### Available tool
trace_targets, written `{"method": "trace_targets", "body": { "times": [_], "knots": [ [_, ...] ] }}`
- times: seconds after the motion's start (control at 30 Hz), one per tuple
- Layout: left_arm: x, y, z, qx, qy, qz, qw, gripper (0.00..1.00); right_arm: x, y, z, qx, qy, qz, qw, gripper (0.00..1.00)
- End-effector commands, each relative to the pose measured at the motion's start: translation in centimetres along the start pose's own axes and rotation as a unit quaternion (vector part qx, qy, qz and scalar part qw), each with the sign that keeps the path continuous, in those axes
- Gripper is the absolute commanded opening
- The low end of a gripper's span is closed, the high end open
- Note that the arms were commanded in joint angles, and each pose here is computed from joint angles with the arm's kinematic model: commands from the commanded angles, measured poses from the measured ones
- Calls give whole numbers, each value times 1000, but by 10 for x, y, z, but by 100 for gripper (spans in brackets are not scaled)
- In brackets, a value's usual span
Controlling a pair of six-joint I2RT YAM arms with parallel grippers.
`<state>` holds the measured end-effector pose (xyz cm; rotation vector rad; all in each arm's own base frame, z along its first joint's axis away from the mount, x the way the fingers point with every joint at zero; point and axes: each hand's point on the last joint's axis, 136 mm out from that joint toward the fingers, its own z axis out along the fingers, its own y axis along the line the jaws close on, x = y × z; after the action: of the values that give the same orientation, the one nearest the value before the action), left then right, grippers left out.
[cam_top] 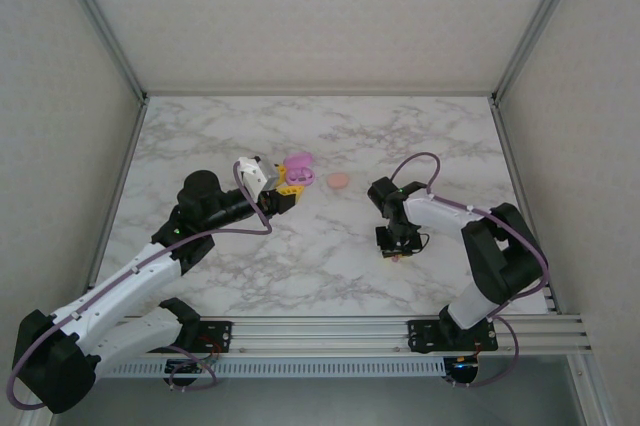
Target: Insert the wireless bluetooth earbuds into the charging case
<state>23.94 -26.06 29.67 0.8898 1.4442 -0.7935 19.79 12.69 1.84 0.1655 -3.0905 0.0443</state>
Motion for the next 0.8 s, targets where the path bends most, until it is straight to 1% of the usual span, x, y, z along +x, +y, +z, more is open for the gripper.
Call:
{"method": "trace_targets", "body": {
  "times": [0.0,0.13,0.23,0.3,0.4,0.5,0.6,0.67,0.77],
  "knots": [
    [-2,-3,0,3,-7,9,1000,32,-6,-3,-32,-14,-41,21,999,19],
    [1,-1,4,3,-10,21,1000,31,-15,14,-83,-95,-100,18,990,19],
    [5,-2,9,9,-9,31,999,32,-22,37,-134,-191,-144,11,971,19],
    [7,-1,13,13,-8,38,999,31,-28,64,-177,-280,-178,-9,943,19],
    [11,1,20,15,-8,42,999,31,-31,99,-234,-396,-202,-39,895,19],
    [13,3,28,20,-7,47,999,31,-32,123,-280,-478,-209,-74,850,18],
    [16,1,35,31,-3,52,998,31,-32,139,-312,-534,-213,-103,812,18],
    [16,1,38,33,-4,55,998,31,-32,147,-326,-553,-213,-117,797,18],
    [14,-1,41,39,-4,57,998,31,-34,156,-336,-560,-216,-131,789,19]
  ]
}}
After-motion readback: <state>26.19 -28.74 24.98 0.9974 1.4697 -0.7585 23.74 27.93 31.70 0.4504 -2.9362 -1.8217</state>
